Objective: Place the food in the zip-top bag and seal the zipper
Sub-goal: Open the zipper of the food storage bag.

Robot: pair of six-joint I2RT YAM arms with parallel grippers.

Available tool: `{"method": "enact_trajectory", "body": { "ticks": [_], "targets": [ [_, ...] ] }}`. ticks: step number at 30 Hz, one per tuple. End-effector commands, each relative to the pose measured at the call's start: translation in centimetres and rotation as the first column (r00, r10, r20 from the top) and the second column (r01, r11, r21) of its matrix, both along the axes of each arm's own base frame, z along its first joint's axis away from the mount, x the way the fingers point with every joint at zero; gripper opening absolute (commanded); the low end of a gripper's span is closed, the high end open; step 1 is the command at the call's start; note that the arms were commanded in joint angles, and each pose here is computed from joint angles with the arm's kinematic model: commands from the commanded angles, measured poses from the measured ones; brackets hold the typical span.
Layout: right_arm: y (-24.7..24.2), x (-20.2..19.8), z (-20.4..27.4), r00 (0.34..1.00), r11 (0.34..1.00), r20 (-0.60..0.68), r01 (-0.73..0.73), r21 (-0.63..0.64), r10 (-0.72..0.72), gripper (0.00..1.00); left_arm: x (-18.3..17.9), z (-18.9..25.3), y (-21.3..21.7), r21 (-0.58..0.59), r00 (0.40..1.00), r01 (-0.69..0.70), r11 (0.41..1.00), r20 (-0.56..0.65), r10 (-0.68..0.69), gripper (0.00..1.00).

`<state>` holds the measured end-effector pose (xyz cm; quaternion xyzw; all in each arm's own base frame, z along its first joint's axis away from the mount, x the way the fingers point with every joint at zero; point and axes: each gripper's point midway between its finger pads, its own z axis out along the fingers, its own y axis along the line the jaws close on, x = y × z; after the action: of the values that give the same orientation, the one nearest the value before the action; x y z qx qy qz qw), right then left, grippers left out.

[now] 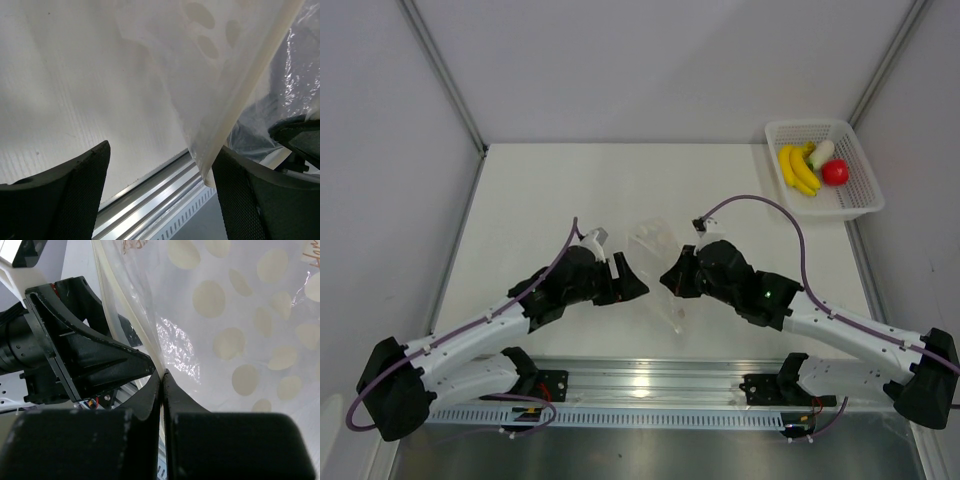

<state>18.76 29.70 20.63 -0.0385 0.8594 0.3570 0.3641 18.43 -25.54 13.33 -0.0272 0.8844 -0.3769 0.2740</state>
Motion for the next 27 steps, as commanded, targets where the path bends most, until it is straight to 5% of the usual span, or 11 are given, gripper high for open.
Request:
{"method": "enact_trajectory", "body": {
  "ticks": [1, 6, 9, 13, 14, 23, 27],
  "targets": [
    [0.5, -0.2, 1.2, 1.0, 0.999, -0.001, -0.006, 0.032, 0.006, 0.0, 0.8, 3.1, -0.9, -0.059, 0.996, 0.019, 0.998, 0.09, -0.014, 0.82],
    [1.3, -0.3, 1.9, 0.999, 0.997, -0.003, -0.031, 0.068, 0.032, 0.0, 0.8, 2.9, -1.2, -0.06, 0.997, 0.024, 0.998, 0.069, -0.02, 0.76],
    [1.6, -0.1, 2.3, 0.999, 0.996, -0.008, -0.034, 0.077, 0.035, 0.0, 1.0, 3.7, -1.5, -0.064, 0.996, 0.032, 0.997, 0.084, -0.027, 0.64],
    [1.4, 0.9, 2.2, 1.0, 0.997, -0.023, -0.014, 0.07, 0.016, 0.0, 1.5, 6.1, -0.6, -0.032, 0.99, 0.014, 0.999, 0.142, -0.009, 0.19],
    [1.0, 1.3, 2.1, 0.999, 0.998, -0.032, -0.01, 0.07, 0.012, 0.0, 1.6, 5.9, 0.4, 0.022, 0.99, -0.009, 1.0, 0.141, 0.006, 0.01],
    [-2.0, 5.5, 2.5, 0.997, 0.999, -0.073, 0.013, 0.038, -0.01, 0.0, 1.8, 14.5, 3.7, 0.138, 0.958, -0.047, 0.989, 0.286, 0.006, 0.0],
    [-3.7, 7.6, 0.5, 0.991, 0.999, -0.132, 0.037, 0.018, -0.034, 0.0, 1.9, 13.6, 3.0, 0.236, 0.972, 0.023, 0.971, 0.223, -0.078, 0.01]
  ]
}}
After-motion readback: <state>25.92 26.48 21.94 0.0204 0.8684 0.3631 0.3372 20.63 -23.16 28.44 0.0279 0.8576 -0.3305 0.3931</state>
